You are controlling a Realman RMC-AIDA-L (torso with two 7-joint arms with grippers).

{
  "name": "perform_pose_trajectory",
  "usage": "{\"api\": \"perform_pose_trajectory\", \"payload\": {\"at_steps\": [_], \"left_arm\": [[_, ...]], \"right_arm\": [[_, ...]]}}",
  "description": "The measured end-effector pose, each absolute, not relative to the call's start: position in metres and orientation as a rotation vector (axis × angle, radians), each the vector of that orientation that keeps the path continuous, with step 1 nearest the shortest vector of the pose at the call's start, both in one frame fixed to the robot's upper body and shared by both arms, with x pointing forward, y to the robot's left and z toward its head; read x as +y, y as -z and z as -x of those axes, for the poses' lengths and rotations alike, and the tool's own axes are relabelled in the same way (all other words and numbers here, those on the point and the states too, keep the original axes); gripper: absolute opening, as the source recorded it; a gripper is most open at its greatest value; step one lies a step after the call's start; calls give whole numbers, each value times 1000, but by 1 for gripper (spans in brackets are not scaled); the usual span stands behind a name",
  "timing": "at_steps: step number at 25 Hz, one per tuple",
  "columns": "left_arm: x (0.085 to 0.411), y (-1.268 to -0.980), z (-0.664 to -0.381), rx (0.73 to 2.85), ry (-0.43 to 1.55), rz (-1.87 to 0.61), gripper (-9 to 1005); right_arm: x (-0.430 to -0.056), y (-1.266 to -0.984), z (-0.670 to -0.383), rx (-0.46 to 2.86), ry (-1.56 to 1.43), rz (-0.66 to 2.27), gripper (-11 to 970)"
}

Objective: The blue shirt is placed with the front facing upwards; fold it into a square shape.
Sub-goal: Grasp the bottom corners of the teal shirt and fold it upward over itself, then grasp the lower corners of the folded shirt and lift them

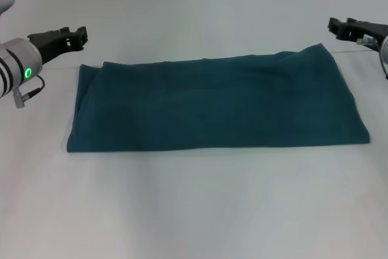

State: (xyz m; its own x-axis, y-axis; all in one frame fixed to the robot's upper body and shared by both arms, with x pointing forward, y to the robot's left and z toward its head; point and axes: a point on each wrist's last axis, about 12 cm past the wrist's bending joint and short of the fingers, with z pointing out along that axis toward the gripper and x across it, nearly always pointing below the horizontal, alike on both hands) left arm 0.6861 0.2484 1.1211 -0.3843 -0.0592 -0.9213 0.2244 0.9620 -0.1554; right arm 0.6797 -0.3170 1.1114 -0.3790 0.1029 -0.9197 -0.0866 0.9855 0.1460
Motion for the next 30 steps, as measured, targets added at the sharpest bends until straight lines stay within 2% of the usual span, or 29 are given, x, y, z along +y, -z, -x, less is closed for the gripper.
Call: {"api": "perform_pose_trajectory", "payload": {"at_steps": [1, 6, 7, 9, 15, 23, 30], "left_arm": [[249, -1120, -686, 1943, 304, -109, 262], [258, -1116, -681, 1938, 315, -48, 527], [259, -1116, -681, 1937, 316, -44, 576], [262, -1113, -677, 1940, 328, -48, 585], [269, -1110, -663, 1925, 437, -107, 597], [286, -1104, -638, 1934, 538, -138, 594], [293, -1100, -622, 2026, 559, -218, 591]], "right_arm": [[-318, -1112, -680, 1947, -192, -17, 197], [-330, -1115, -678, 1936, -176, -25, 443], [-333, -1114, -676, 1934, -182, -22, 525], [-337, -1112, -671, 1932, -202, -20, 689], [-358, -1101, -643, 1901, -312, -37, 746], [-373, -1090, -610, 1948, -475, 12, 747], [-384, -1100, -595, 2055, -563, 38, 744]]}}
